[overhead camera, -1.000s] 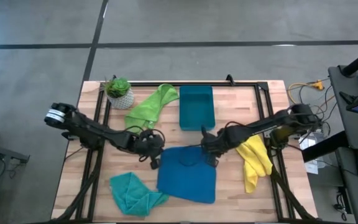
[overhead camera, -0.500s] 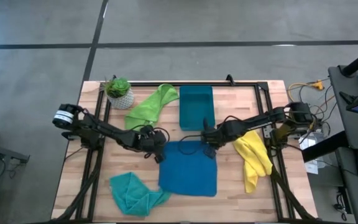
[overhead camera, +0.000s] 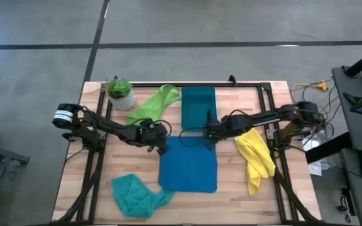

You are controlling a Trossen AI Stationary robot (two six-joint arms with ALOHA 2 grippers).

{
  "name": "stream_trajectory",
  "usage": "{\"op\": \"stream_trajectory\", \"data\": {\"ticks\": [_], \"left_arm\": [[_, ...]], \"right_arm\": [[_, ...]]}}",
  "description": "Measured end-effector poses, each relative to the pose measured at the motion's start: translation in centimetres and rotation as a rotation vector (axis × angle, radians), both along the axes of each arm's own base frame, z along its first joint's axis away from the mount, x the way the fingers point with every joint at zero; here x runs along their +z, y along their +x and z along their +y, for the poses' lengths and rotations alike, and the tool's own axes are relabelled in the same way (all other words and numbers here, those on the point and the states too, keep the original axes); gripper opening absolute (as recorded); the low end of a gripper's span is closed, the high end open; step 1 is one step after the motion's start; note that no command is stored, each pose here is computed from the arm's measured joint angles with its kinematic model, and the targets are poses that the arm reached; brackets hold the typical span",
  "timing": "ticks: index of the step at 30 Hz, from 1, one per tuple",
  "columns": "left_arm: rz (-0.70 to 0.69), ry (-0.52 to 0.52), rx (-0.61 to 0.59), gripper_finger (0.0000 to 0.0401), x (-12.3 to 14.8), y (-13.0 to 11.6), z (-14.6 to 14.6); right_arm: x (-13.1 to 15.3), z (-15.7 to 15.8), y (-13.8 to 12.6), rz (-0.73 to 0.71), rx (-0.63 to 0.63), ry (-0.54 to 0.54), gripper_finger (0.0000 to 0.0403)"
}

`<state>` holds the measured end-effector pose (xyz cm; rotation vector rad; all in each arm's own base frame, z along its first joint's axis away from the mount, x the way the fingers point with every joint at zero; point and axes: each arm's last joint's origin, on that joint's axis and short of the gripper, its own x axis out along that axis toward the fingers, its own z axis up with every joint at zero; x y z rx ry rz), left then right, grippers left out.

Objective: Fold microfiber towels
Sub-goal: Fold the blue microfiber cloth

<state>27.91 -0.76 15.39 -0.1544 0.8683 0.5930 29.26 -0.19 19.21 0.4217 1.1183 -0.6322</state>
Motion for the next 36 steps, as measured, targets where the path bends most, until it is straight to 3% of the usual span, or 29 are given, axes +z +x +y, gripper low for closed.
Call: {"op": "stream_trajectory", "data": {"ticks": [6, 8, 10, 14, 16, 21, 25, 27, 31, 36], "left_arm": [[0.036, -0.026, 0.010, 0.0169, 0.6, -1.2, 0.5], [0.040, -0.126, -0.059, 0.0181, 0.9, -1.6, 0.2], [0.038, -0.294, -0.181, 0.0182, 1.1, -2.1, -0.4], [0.039, -0.610, -0.439, 0.0161, 1.6, -3.4, -3.2], [0.031, -0.666, -0.514, 0.0143, 1.7, -4.2, -5.0], [-0.122, -0.693, -0.777, 0.0073, 1.3, -5.2, -9.7], [-0.153, -0.758, -0.745, 0.0009, -0.4, -4.7, -11.9], [-0.128, -0.776, -0.703, 0.0009, -1.5, -4.2, -12.5], [-0.034, -0.868, -0.730, 0.0003, -3.1, -3.2, -14.4], [0.137, -0.965, -0.741, 0.0001, -4.4, -4.2, -17.3]], "right_arm": [[3.3, 1.0, -1.3, -0.123, 0.037, 0.006, 0.0147], [4.2, 1.9, -1.9, -0.163, 0.066, 0.019, 0.0150], [5.0, 3.1, -2.4, -0.201, 0.084, 0.037, 0.0150], [6.1, 5.6, -3.2, -0.288, 0.111, 0.070, 0.0144], [6.2, 6.8, -3.5, -0.311, 0.099, 0.057, 0.0140], [5.5, 9.0, -3.6, -0.354, 0.018, 0.019, 0.0129], [4.3, 10.3, -3.2, -0.350, -0.021, 0.051, 0.0121], [3.8, 10.9, -3.0, -0.343, -0.031, 0.062, 0.0118], [2.9, 11.7, -2.7, -0.329, -0.049, 0.089, 0.0112], [2.5, 12.3, -2.9, -0.294, 0.001, 0.097, 0.0105]]}}
